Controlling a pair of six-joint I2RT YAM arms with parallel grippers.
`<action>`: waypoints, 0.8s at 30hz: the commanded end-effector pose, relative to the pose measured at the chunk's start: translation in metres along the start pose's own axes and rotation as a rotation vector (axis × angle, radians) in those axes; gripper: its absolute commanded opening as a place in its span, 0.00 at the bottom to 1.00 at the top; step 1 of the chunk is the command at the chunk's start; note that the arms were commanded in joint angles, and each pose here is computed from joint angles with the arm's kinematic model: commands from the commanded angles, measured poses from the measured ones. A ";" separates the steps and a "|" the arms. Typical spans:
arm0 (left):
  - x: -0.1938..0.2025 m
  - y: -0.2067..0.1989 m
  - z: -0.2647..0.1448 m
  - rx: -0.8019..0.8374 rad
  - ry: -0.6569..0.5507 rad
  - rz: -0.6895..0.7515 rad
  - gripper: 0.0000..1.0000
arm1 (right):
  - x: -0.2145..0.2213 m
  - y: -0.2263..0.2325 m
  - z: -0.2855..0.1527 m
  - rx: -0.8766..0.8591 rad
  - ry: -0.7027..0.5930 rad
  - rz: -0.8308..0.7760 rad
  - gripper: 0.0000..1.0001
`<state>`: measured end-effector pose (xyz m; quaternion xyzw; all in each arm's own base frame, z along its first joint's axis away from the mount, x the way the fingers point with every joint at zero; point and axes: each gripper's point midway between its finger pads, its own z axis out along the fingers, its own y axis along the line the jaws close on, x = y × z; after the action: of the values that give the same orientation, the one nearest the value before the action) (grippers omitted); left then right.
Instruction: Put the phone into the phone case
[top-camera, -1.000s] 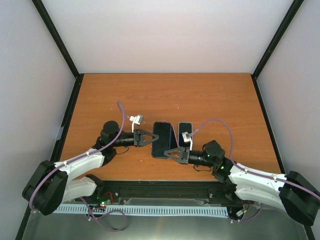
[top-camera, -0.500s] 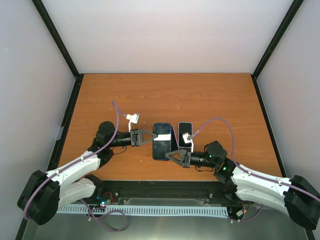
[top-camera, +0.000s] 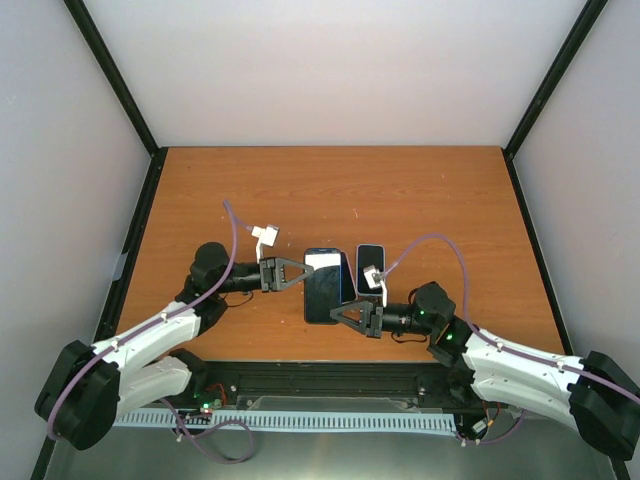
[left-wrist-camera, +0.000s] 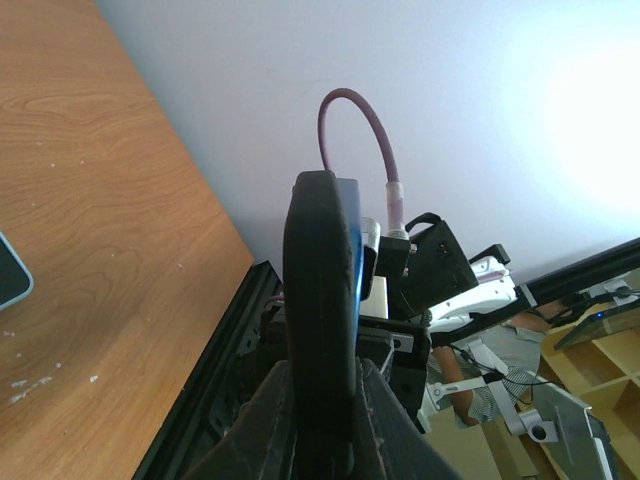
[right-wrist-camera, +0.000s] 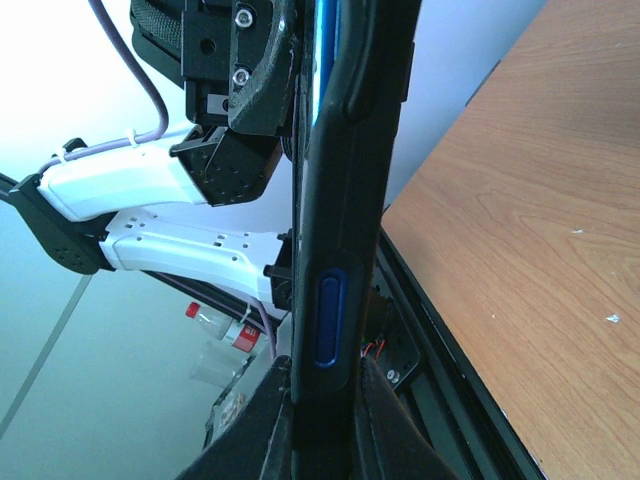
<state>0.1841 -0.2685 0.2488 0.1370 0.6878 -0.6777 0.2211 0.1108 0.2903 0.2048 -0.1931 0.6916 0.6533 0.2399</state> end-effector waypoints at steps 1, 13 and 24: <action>-0.009 -0.024 -0.001 0.071 -0.022 0.082 0.00 | -0.003 0.007 0.000 -0.015 0.000 -0.042 0.04; 0.003 -0.032 -0.003 0.078 0.050 0.154 0.00 | -0.041 0.010 -0.011 0.132 -0.137 -0.009 0.51; 0.019 -0.036 -0.006 0.097 0.130 0.185 0.00 | -0.078 0.023 -0.012 0.207 -0.223 -0.012 0.63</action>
<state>0.1587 -0.2658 0.2429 0.2006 0.6857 -0.6698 0.2023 0.1497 0.2737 0.2644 -0.1074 0.7127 0.6100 0.3291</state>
